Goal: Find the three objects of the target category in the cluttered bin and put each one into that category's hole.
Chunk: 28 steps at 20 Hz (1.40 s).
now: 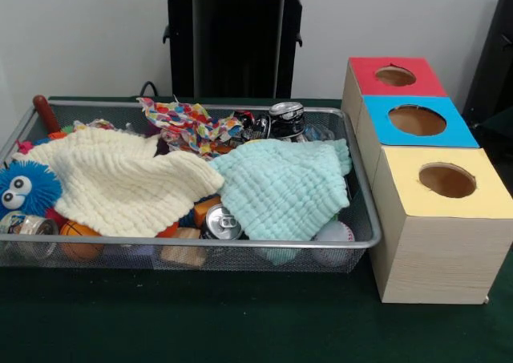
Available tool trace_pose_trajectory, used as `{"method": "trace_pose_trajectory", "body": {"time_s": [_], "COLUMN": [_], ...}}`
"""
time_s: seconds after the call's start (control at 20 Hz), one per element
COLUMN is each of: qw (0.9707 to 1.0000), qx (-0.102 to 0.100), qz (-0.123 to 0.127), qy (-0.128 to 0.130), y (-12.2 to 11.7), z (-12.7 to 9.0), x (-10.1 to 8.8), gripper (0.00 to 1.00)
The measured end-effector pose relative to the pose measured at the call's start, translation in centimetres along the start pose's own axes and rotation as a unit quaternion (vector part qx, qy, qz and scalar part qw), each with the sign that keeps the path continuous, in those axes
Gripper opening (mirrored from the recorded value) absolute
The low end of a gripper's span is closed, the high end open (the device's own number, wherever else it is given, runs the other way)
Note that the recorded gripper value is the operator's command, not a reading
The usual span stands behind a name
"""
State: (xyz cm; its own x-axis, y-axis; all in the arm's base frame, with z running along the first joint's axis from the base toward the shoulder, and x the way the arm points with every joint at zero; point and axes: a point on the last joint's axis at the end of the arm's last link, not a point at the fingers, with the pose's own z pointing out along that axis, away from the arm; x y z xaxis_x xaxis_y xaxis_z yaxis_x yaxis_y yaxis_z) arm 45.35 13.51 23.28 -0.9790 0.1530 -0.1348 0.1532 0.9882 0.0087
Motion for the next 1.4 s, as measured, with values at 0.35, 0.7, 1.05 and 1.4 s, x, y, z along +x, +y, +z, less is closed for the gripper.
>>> {"method": "trace_pose_trajectory", "body": {"time_s": [0.35,0.7,1.05,1.4], "qw": [0.9991,0.9956,0.9901,0.983], "qx": [0.006,0.012,0.019,0.024], "qz": [0.041,0.091,0.136,0.18], "qy": [-0.009,-0.017,-0.027,-0.026], "y": [-3.6,-8.2,-12.4,-17.3], "z": [-0.3,-0.9,-1.6,-1.3], "x": [-1.5,-2.8,-3.8,-4.4], "gripper": [1.0,1.0,1.0,1.0]}}
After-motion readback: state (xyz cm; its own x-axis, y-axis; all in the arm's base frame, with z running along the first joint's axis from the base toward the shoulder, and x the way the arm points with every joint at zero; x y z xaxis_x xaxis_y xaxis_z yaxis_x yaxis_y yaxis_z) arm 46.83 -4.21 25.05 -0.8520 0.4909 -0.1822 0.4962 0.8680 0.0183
